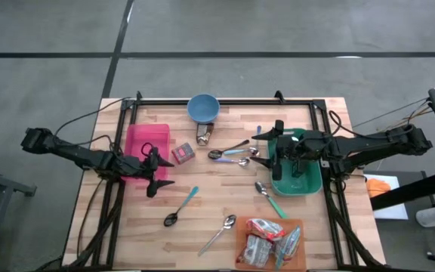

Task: Pick & Place Food Item
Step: Put the red seasoning can into the green bin

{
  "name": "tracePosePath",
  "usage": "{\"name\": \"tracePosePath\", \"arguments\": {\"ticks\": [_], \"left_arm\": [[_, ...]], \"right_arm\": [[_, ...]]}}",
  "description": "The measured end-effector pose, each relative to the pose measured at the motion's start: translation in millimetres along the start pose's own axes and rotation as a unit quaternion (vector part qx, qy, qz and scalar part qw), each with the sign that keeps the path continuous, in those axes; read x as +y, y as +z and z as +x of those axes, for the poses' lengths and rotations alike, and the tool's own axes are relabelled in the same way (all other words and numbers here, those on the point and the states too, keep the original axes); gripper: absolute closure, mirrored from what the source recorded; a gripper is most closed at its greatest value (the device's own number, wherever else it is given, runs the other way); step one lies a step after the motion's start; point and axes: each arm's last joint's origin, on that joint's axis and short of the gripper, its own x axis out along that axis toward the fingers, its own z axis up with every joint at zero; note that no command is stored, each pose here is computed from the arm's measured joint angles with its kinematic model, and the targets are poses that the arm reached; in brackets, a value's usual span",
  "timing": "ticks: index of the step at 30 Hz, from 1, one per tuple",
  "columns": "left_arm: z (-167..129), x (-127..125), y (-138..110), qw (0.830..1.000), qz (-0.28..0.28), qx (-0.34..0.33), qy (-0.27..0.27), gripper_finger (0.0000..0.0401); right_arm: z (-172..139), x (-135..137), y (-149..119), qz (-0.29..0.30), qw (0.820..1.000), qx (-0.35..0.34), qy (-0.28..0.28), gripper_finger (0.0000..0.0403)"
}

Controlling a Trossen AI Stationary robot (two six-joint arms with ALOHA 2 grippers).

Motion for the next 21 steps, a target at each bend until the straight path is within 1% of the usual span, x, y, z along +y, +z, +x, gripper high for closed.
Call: {"name": "tracePosePath", "arguments": {"ticks": [2,4,5,10,13,17,21], "left_arm": [[0,-1,3,0.997,-0.081,-0.013,0.000,0.0065],[0,0,4,0.986,-0.164,-0.020,0.005,0.0065],[0,0,4,0.984,-0.177,-0.022,0.010,0.0065],[-4,-3,21,0.984,-0.173,-0.029,0.012,0.0065],[-11,-5,37,0.985,-0.169,-0.019,0.031,0.0065],[-16,-10,60,0.984,-0.169,0.009,0.054,0.0065],[-6,-14,77,0.981,-0.162,0.051,0.091,0.0065]], "right_arm": [[0,0,0,0.000,1.000,0.000,0.000,0.0072],[0,0,0,0.000,1.000,0.000,0.000,0.0072],[0,0,0,0.000,1.000,0.000,0.000,0.0072],[0,0,0,0.000,1.000,0.000,0.000,0.0072],[0,0,0,0.000,1.000,0.000,0.000,0.0072],[0,0,0,0.000,1.000,0.000,0.000,0.0072],[0,0,0,0.000,1.000,0.001,0.000,0.0072]]}}
